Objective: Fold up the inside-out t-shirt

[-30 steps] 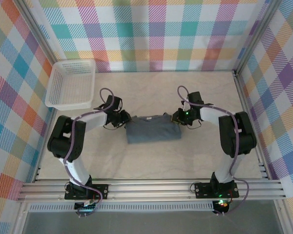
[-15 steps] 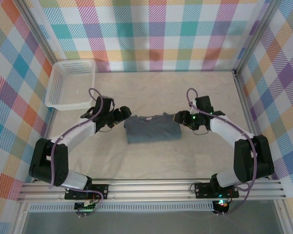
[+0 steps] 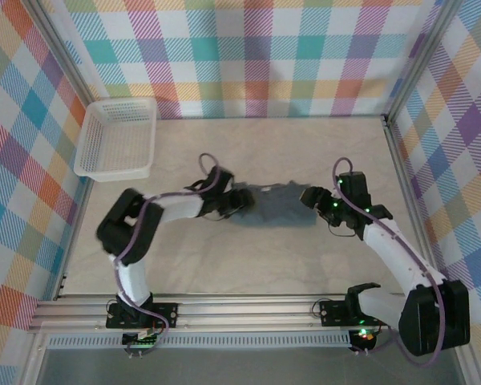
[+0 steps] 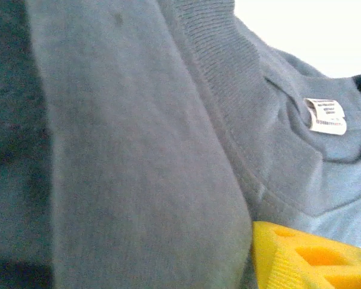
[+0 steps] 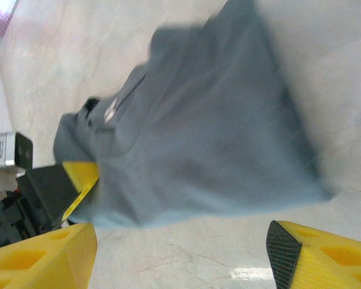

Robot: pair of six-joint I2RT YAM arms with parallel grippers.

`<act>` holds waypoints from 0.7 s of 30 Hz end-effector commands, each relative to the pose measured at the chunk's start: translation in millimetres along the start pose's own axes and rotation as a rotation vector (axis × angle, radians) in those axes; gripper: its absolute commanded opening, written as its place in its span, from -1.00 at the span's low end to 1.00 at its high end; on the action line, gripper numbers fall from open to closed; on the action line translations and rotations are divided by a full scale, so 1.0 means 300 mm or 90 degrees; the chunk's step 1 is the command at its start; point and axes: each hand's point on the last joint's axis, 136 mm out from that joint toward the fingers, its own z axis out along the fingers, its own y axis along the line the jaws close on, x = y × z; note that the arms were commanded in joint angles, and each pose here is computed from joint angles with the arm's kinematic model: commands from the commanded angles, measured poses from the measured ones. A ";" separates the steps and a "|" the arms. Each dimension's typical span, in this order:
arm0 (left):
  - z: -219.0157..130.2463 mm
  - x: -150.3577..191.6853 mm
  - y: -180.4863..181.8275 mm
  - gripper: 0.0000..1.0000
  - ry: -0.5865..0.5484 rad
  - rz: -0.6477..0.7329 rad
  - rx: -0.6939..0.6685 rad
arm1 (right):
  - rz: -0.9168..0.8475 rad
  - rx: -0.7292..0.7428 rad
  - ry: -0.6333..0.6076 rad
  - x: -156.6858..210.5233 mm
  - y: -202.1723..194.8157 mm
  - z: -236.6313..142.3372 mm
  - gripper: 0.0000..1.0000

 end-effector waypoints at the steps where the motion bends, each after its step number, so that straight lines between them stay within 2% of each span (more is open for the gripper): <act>1: 0.150 0.042 -0.332 0.26 -0.003 0.061 0.107 | 0.086 0.057 -0.043 -0.026 -0.078 -0.074 0.50; 3: 0.258 0.063 -0.455 0.31 -0.002 0.091 0.116 | 0.143 0.088 -0.081 -0.060 -0.126 -0.137 0.50; 6: 0.381 0.045 -0.622 0.34 -0.009 0.097 0.157 | 0.201 0.081 -0.144 -0.127 -0.165 -0.225 0.50; 8: 0.399 0.005 -0.699 0.39 -0.044 0.099 0.179 | 0.237 0.081 -0.173 -0.172 -0.190 -0.282 0.50; 10: 0.371 -0.036 -0.728 0.47 -0.078 0.110 0.180 | 0.258 0.079 -0.185 -0.211 -0.207 -0.312 0.50; 15: 0.158 -0.136 -0.706 0.57 -0.147 0.158 0.163 | 0.319 0.099 -0.162 -0.277 -0.296 -0.270 0.47; 18: -0.073 -0.204 -0.639 0.59 -0.214 0.171 0.148 | 0.376 0.117 -0.149 -0.324 -0.397 -0.211 0.46; 21: -0.280 -0.227 -0.526 0.60 -0.272 0.201 0.093 | 0.423 0.147 -0.146 -0.368 -0.518 -0.149 0.42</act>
